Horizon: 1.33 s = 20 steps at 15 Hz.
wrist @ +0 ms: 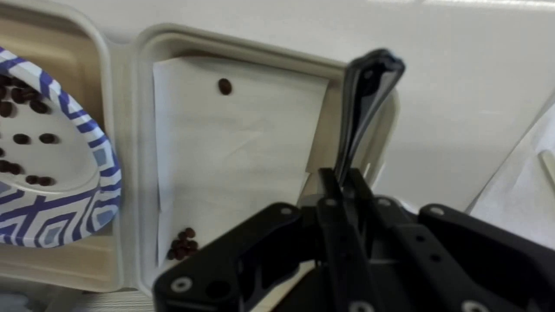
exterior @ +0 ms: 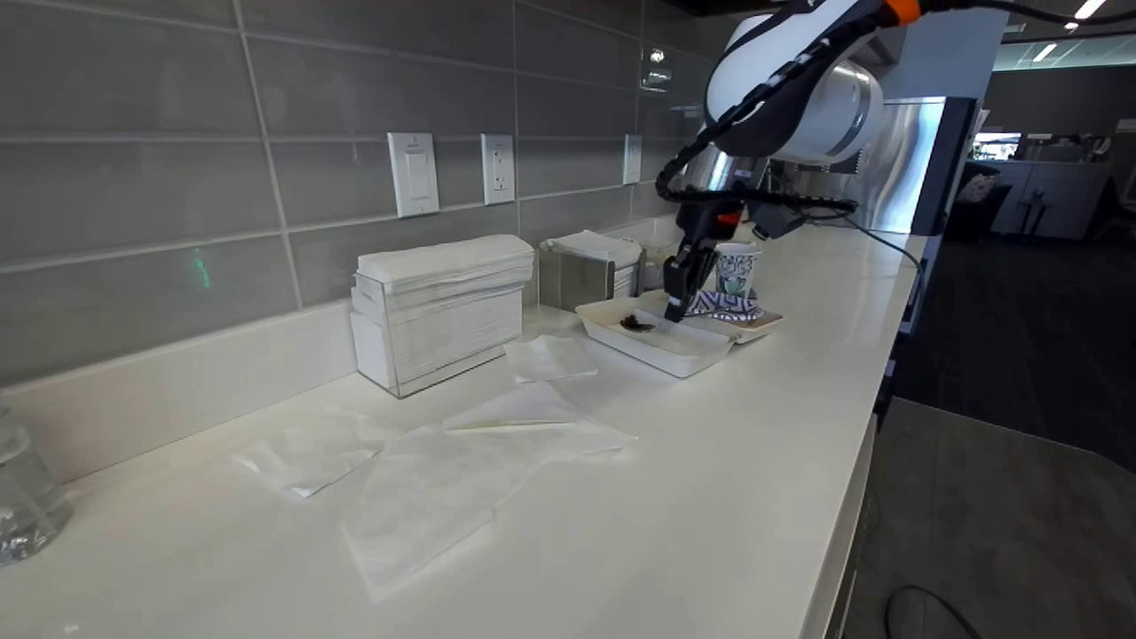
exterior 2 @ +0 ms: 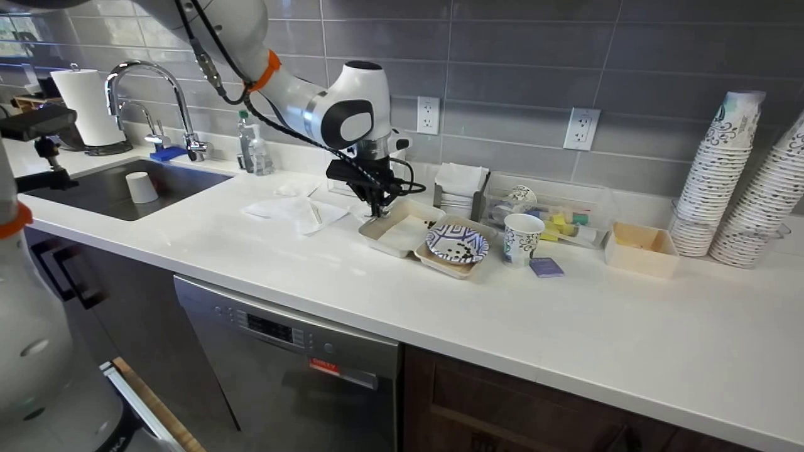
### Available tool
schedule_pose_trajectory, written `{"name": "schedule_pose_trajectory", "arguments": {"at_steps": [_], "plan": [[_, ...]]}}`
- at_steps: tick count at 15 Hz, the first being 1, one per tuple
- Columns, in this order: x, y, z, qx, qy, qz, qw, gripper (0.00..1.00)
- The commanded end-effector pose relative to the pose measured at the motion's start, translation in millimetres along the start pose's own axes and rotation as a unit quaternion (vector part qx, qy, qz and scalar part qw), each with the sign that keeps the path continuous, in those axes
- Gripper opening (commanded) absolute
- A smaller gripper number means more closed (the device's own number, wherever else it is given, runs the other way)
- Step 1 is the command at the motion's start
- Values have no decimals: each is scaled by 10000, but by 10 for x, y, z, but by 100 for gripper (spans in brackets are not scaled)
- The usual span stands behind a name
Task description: Pick up this phone get some of the objects from the disposable plate and put them in the bowl
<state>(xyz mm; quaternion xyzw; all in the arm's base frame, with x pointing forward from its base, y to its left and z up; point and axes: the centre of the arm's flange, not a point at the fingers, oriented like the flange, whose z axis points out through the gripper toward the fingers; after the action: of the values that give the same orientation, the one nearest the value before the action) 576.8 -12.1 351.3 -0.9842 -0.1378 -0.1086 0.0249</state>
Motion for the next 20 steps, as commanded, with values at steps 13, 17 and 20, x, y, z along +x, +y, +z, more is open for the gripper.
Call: {"name": "schedule_pose_trajectory", "arguments": {"at_steps": [13,17,20], "plan": [[720,791,306,-22,-1087,1527,9823,2],[623,764,298,-22,-1071,1554,9820,9],[688,812,347,-37,-1058,1625,9810,9]]}}
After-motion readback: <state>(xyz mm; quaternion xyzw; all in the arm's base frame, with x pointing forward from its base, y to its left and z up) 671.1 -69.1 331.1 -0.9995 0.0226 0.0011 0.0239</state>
